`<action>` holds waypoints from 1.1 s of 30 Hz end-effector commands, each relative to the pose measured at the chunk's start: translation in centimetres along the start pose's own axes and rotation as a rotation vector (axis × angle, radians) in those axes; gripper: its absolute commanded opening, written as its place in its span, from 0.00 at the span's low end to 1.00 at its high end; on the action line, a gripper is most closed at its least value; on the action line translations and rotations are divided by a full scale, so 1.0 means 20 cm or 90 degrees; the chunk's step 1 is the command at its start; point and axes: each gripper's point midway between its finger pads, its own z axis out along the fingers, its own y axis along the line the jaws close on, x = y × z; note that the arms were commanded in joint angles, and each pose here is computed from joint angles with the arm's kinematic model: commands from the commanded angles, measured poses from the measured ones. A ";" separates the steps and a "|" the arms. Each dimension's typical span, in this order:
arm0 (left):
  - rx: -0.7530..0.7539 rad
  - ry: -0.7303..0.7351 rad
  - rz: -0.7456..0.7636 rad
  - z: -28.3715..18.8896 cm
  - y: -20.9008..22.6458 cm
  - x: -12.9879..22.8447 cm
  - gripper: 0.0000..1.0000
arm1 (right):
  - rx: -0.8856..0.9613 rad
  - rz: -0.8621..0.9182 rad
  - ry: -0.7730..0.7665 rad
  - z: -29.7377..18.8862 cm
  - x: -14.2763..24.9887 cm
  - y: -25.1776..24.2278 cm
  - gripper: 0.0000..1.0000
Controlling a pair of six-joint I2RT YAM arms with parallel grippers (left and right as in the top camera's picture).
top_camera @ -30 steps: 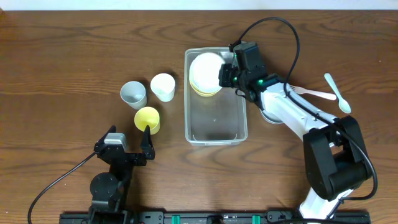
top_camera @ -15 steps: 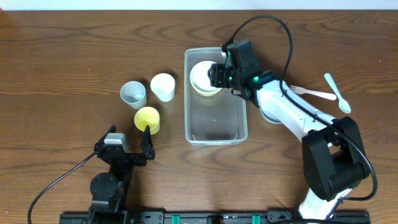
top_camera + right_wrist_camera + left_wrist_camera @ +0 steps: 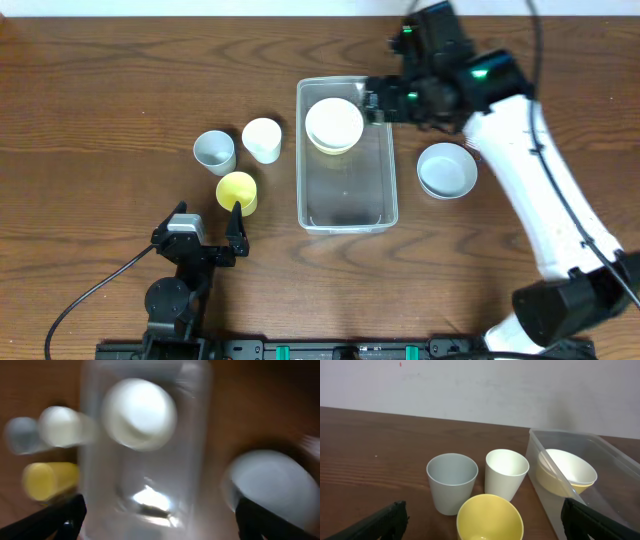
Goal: Pack container
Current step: 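Open the right gripper and move to the grey bowl, then grasp the rim of the grey bowl with the right gripper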
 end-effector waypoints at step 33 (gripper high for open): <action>-0.005 0.025 0.008 0.01 0.02 0.08 0.98 | 0.160 0.375 0.122 0.72 0.63 -0.94 0.29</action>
